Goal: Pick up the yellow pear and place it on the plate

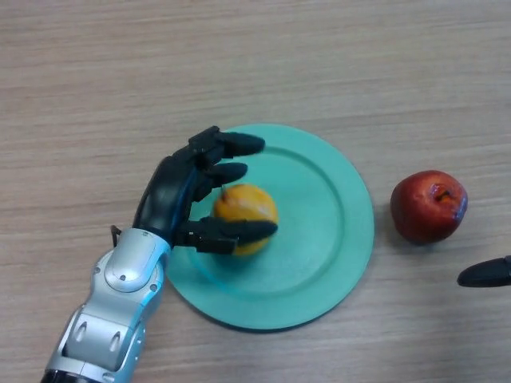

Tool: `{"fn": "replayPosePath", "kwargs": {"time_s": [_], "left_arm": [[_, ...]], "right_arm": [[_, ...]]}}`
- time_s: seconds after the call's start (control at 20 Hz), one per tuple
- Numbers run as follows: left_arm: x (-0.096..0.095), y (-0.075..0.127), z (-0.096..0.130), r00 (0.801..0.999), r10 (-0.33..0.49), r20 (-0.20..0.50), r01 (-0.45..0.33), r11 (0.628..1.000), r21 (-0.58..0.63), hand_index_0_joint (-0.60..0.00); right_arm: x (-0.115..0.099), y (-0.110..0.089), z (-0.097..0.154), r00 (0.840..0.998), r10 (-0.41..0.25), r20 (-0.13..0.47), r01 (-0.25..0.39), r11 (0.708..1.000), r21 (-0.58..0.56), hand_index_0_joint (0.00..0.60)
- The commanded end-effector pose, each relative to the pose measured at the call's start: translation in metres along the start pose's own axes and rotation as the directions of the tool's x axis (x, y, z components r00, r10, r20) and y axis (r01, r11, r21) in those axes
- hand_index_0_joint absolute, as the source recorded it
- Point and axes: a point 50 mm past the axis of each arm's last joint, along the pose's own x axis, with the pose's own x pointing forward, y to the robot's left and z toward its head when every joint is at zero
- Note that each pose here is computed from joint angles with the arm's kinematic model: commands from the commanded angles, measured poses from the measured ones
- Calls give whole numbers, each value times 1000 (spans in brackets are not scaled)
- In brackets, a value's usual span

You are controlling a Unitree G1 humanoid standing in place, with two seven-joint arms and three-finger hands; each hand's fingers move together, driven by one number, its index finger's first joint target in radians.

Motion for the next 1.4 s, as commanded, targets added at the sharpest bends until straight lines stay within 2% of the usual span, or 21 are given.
{"fn": "replayPosePath", "kwargs": {"time_s": [0.05,0.25,0.3,0.45,0.55,0.6,0.65,0.7,0.75,0.8,0.85,0.9,1.05,1.1,1.2,1.4], "left_arm": [[1,9,34,983,12,182,-23,998,58,0],[-7,15,46,982,3,191,-12,999,45,0],[-10,20,53,975,29,219,-37,999,31,0],[-20,30,59,975,51,214,-64,996,55,0],[-33,42,69,966,81,247,-90,995,29,0],[-44,56,80,950,120,289,-112,993,-44,0],[-48,60,83,948,121,293,-105,992,-69,0],[-58,75,94,935,162,315,-120,981,-150,0],[-62,80,97,927,183,328,-132,976,-172,0],[-71,92,102,902,227,366,-163,967,-197,0],[-74,96,103,892,242,382,-179,964,-195,0],[-80,108,103,865,288,410,-231,955,-183,0],[-90,122,101,843,299,447,-251,954,-166,0],[-95,127,103,817,314,484,-270,949,-160,0],[-99,130,103,797,327,508,-315,942,-111,0],[-100,124,100,802,323,502,-352,935,-38,0]], "right_arm": [[-4,-12,30,984,-41,174,55,996,-75,0],[-4,-9,33,985,-26,171,38,997,-67,0],[-4,-10,34,984,-25,174,38,997,-68,0],[-3,-9,32,985,-21,169,34,997,-75,0],[0,-10,31,984,-28,174,41,997,-71,0],[2,-9,30,985,-22,171,33,998,-61,0],[3,-8,29,986,-19,166,28,998,-57,0],[6,-5,27,985,-7,170,16,999,-48,0],[6,-4,27,985,-1,171,10,999,-52,0],[8,-3,24,987,7,163,0,999,-41,0],[9,-3,24,986,6,166,0,999,-42,0],[12,-2,23,985,8,174,-2,999,-32,0],[14,0,20,985,20,172,-18,1000,-10,0],[15,1,20,984,26,177,-26,1000,-3,0],[17,3,19,982,40,184,-38,999,-14,0],[21,4,20,981,62,184,-66,998,12,0]]}}
